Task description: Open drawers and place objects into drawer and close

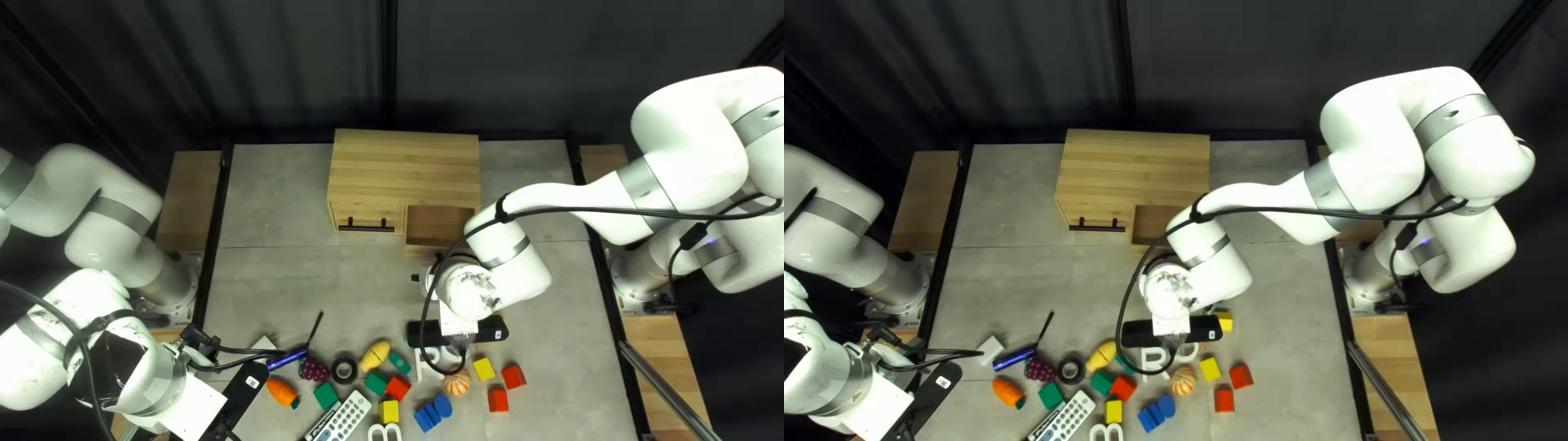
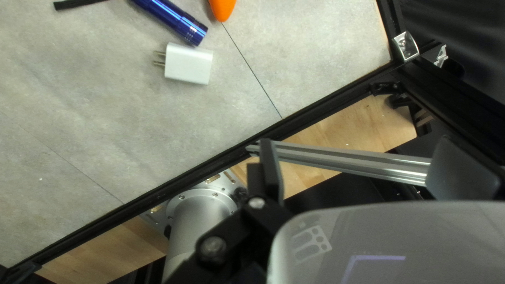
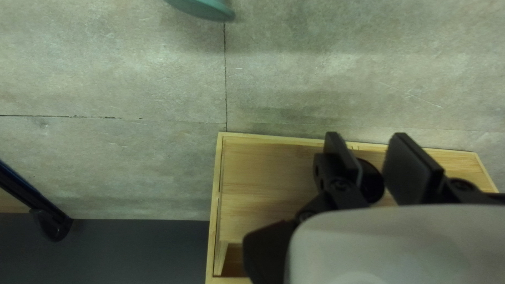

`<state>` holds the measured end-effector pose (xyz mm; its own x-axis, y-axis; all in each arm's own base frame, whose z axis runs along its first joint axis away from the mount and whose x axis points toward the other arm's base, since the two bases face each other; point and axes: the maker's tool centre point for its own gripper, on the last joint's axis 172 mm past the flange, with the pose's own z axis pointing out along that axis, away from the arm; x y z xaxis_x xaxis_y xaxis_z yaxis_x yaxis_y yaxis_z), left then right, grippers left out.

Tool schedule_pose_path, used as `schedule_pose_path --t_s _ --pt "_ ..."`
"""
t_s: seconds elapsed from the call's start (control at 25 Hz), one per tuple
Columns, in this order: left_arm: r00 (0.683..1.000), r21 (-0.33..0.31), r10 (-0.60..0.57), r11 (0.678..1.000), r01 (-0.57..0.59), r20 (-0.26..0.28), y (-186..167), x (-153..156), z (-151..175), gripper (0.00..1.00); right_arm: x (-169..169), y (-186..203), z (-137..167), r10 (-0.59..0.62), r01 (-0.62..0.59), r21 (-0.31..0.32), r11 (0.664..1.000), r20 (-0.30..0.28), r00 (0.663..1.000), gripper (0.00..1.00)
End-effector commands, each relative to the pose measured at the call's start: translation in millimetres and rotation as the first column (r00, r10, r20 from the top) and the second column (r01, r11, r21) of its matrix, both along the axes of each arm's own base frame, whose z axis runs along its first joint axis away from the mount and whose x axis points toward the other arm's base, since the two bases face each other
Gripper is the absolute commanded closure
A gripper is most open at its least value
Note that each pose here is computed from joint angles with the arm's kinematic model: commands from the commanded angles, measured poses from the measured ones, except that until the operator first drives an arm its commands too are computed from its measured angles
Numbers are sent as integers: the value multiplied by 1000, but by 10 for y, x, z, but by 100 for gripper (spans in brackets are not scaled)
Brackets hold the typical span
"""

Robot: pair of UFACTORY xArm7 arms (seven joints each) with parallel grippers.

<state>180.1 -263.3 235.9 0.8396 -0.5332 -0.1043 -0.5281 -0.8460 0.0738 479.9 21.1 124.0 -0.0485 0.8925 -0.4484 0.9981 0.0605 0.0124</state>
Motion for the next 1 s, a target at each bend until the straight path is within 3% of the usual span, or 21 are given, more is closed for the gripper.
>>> schedule_pose_path --t_s 0.04,1.0 --pt "1000 0 0 1000 0 0 0 0 0 0 3 28 -6 8 -8 1 1000 -2 1000 100" --pt "1000 0 0 1000 0 0 0 0 0 0 63 258 -42 11 -11 1 1000 5 1000 100"
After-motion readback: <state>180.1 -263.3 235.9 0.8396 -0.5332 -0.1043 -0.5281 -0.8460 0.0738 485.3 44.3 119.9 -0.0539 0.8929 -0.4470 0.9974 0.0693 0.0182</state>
